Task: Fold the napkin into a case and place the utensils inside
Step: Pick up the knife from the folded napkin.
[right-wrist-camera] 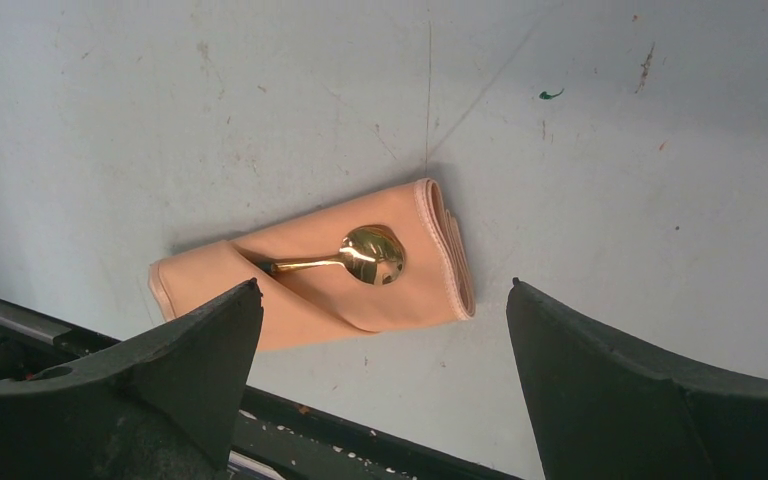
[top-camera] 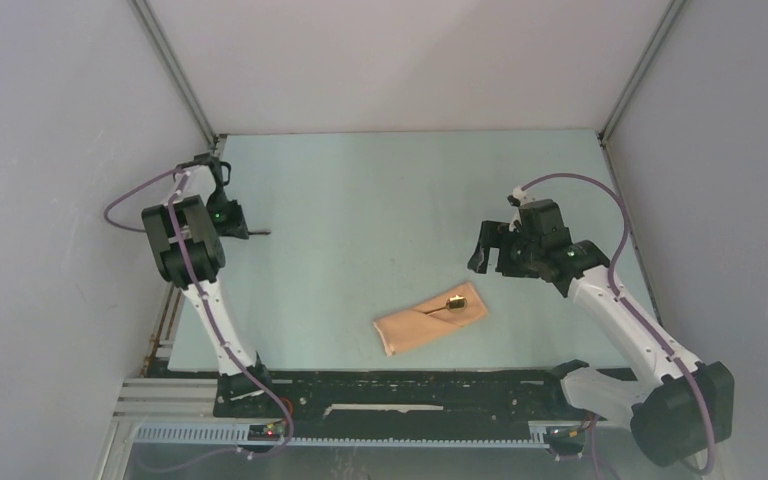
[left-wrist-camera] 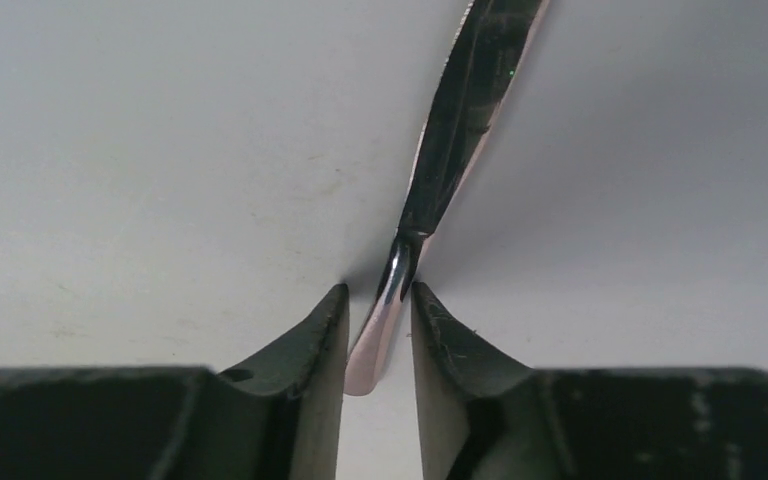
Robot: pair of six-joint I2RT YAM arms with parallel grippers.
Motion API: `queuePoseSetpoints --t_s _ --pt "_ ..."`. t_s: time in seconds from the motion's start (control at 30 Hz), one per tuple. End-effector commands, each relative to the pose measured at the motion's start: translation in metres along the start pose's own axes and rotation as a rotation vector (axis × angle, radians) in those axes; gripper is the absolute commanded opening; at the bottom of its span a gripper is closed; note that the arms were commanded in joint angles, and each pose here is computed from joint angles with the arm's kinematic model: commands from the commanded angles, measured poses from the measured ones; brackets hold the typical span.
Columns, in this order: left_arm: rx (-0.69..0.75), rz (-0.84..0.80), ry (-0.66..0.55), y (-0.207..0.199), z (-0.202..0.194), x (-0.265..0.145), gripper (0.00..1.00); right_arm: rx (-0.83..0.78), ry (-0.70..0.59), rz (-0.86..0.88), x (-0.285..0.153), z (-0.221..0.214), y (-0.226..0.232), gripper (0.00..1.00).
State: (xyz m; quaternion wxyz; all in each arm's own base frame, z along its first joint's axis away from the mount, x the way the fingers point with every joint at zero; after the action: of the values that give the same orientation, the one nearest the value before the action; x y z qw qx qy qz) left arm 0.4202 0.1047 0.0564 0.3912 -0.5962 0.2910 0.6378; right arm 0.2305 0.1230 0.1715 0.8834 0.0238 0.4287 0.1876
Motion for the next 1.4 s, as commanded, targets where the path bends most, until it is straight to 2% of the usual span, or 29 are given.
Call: queuePoseSetpoints --t_s 0.0,0.03,0.07,0.1,0.13,0.33,0.47,0.57,0.87,1.0,1.2,1.3,1.37 --pt "-0.038 0.035 -0.035 0.008 0.004 0.024 0.26 -0.005 -0.046 -0.012 -0.011 0.006 0.001 1.0" --pt "-0.032 0.035 -0.037 0.009 0.005 0.023 0.2 -0.002 -0.048 -0.012 -0.012 0.006 0.002 1.0" --pt "-0.03 0.034 -0.032 0.012 0.005 0.023 0.06 0.0 -0.05 -0.01 -0.012 0.007 0.002 1.0" --pt "-0.024 0.031 -0.023 0.015 0.005 0.023 0.01 0.0 -0.049 -0.008 -0.011 0.007 0.002 1.0" --pt "-0.01 0.021 -0.01 0.017 0.003 0.023 0.0 0.001 -0.045 -0.01 -0.01 0.006 0.002 1.0" --pt "0.111 -0.062 -0.034 0.044 0.001 0.001 0.0 0.082 -0.032 -0.006 -0.01 0.006 -0.002 1.0" --pt "0.236 -0.103 -0.015 0.073 -0.016 -0.013 0.0 0.169 -0.041 -0.013 -0.008 0.004 -0.011 1.0" --pt "0.337 -0.125 -0.015 0.096 -0.03 -0.021 0.0 0.172 -0.035 0.039 -0.006 0.002 -0.012 1.0" --pt "0.711 -0.166 -0.011 0.161 -0.074 -0.038 0.0 0.177 -0.001 0.056 0.005 -0.007 -0.007 1.0" --pt "0.908 -0.242 -0.053 0.18 -0.092 -0.057 0.0 0.136 -0.01 0.119 0.012 -0.01 0.008 1.0" --pt "1.251 -0.448 -0.12 0.191 -0.123 -0.098 0.0 0.113 -0.001 0.245 0.025 -0.006 0.022 1.0" --pt "1.457 -0.602 -0.083 0.204 -0.142 -0.117 0.0 0.116 -0.004 0.311 0.031 -0.001 0.028 1.0" --pt "1.585 -0.715 -0.013 0.219 -0.157 -0.131 0.0 0.108 -0.013 0.38 0.035 0.004 0.033 1.0"
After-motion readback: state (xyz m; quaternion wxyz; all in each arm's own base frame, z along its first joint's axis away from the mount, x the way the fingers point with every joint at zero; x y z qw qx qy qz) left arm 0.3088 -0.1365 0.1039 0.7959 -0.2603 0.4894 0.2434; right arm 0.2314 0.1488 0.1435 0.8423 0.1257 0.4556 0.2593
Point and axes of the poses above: each gripper's point midway between its finger pads, its own x axis out along the fingers, its own y axis along the line the jaws close on, z = x × y, the point moved 4 cm from there along -x, back along the fingers, and after that the axes turned 15 degrees about -x, right-handed, at the moved point
